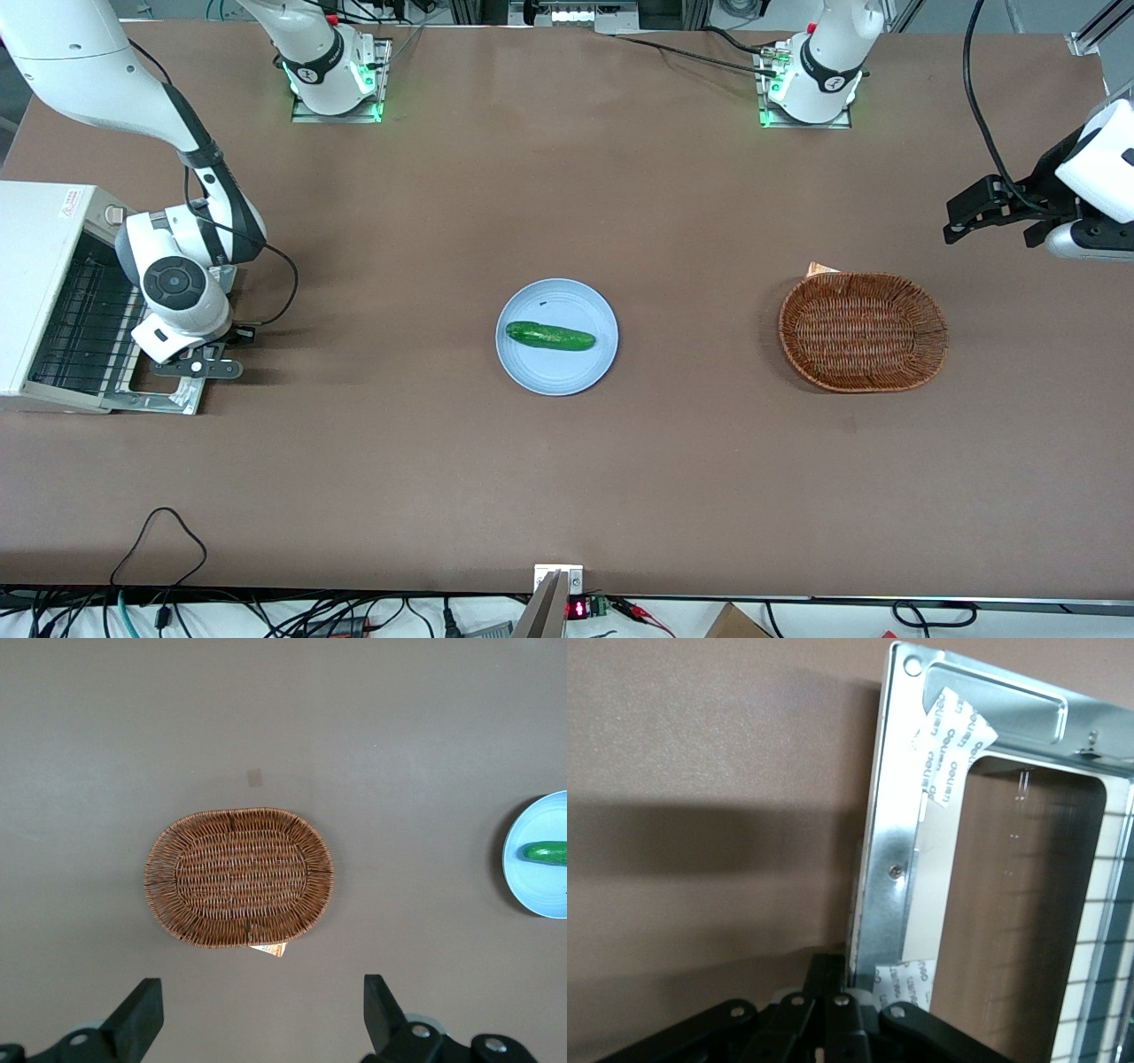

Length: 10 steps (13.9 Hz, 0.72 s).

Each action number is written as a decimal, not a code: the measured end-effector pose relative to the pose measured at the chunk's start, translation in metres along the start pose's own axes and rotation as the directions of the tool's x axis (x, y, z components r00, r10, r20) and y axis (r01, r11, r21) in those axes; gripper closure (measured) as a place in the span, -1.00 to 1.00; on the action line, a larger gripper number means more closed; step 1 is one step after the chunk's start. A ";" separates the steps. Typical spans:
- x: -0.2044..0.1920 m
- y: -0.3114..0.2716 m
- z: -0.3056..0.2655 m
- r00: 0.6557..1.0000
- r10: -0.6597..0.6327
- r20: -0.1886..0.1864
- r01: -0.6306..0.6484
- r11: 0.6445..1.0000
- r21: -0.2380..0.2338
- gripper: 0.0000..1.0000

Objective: Open oven door with right arm only
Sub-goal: 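Pull the oven door handle down and outward with the right gripper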

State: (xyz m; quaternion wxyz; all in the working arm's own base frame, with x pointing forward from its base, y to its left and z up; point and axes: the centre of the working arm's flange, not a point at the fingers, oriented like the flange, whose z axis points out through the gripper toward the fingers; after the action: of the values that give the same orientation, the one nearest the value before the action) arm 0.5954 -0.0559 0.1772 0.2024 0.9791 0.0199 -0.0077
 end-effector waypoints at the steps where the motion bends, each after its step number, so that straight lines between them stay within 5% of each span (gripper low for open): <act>1: 0.000 0.000 0.000 1.000 -0.003 -0.001 0.003 1.000 0.000 0.98; 7: 0.004 -0.010 -0.018 0.999 -0.019 -0.030 0.019 1.000 0.011 0.98; 10: 0.013 -0.015 -0.056 0.997 0.040 -0.064 -0.036 0.997 0.068 0.98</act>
State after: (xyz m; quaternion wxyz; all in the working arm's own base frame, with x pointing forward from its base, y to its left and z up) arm 0.6076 -0.0197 0.2221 0.1689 0.9852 0.0075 0.0277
